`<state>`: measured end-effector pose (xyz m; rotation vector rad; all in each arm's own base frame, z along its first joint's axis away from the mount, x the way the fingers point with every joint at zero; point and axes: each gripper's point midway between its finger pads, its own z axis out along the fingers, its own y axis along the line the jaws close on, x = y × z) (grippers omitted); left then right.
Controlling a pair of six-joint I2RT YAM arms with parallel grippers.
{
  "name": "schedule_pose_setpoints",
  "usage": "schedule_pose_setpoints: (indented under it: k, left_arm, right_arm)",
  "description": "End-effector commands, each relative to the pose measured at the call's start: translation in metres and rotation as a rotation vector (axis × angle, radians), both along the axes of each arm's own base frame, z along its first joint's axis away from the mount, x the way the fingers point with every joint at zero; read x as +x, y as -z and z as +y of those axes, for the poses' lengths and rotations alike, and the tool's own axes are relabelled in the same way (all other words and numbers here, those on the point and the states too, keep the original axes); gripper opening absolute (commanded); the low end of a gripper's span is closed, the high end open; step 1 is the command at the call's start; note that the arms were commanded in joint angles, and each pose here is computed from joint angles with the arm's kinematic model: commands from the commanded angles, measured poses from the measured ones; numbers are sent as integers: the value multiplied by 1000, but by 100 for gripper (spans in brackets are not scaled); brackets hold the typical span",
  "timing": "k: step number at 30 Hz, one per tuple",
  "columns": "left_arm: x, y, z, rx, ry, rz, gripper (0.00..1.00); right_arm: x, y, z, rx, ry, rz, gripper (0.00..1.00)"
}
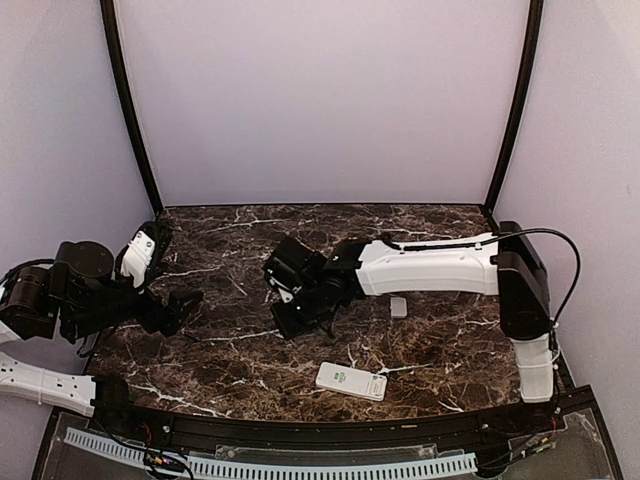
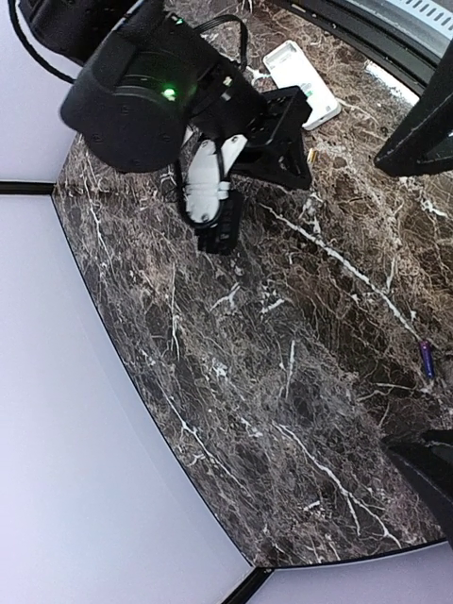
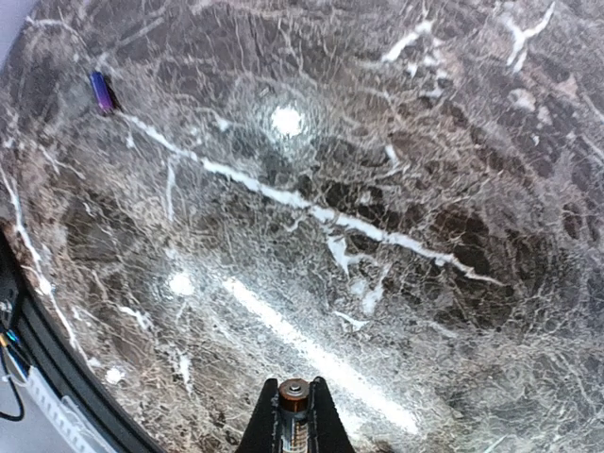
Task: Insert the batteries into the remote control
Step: Pick up the battery at the center of the board, then hold the remote control without the battery cover at the center of the board.
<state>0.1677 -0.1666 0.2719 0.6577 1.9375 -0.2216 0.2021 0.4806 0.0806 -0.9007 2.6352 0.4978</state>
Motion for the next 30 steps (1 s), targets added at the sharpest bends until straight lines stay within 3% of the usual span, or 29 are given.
schedule_pose_setpoints:
  k: [1, 6, 10, 12, 19, 30]
  left_arm:
    - [-5, -2, -26, -10, 108, 12, 92]
    - [-18, 36, -90, 94, 358, 67, 93]
    - [-57, 82, -156, 178, 740, 169, 98]
    - [-64, 103, -178, 238, 852, 188, 98]
    - [-53, 172, -220, 426, 1012, 177, 99]
    - [-31, 231, -231, 443, 1049, 333, 99]
  right_arm:
    - [17, -48, 1, 152, 60, -39, 0]
    - [39, -73, -44, 164, 195, -102, 0]
    - [40, -71, -92, 120, 294, -113, 0]
    - [35, -68, -112, 107, 332, -113, 0]
    - [28, -66, -169, 57, 462, -125, 0]
    - [10, -66, -200, 129, 558, -92, 0]
